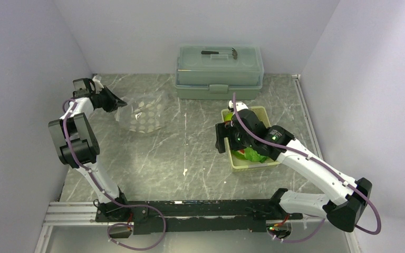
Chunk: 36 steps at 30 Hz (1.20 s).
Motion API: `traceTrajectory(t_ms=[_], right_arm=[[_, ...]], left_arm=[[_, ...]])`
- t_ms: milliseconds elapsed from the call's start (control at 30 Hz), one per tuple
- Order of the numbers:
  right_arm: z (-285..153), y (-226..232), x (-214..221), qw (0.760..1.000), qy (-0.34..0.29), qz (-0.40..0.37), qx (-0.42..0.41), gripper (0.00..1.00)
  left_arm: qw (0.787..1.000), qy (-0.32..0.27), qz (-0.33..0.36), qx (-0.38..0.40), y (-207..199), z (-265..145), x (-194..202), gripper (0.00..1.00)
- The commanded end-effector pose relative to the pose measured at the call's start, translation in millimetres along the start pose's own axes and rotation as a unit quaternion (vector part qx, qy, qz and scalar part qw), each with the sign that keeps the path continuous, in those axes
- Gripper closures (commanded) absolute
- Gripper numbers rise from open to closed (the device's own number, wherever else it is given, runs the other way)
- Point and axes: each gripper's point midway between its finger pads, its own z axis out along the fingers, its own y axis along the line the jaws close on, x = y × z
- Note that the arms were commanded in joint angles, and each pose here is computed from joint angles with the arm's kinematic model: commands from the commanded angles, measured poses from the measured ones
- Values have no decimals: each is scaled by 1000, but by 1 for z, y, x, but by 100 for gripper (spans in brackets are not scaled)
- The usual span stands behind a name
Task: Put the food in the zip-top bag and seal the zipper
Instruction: Pick up the zipper food storage bag at the center of the board.
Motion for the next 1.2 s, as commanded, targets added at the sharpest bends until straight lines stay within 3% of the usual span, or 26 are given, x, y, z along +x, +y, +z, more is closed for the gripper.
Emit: traceTrajectory(t_ms=[0, 767, 1167], right_arm=[[-2, 6, -11, 1000, -21, 5, -10, 5], [-11, 43, -31, 998, -30, -10, -62, 7], [-22, 91, -63, 989, -57, -23, -132, 7]], left_arm=[[999, -16, 19, 43, -21, -1, -15, 100], [994, -106, 30, 27, -82, -77, -9, 100], [985, -145, 70, -68, -134, -97, 29, 100]])
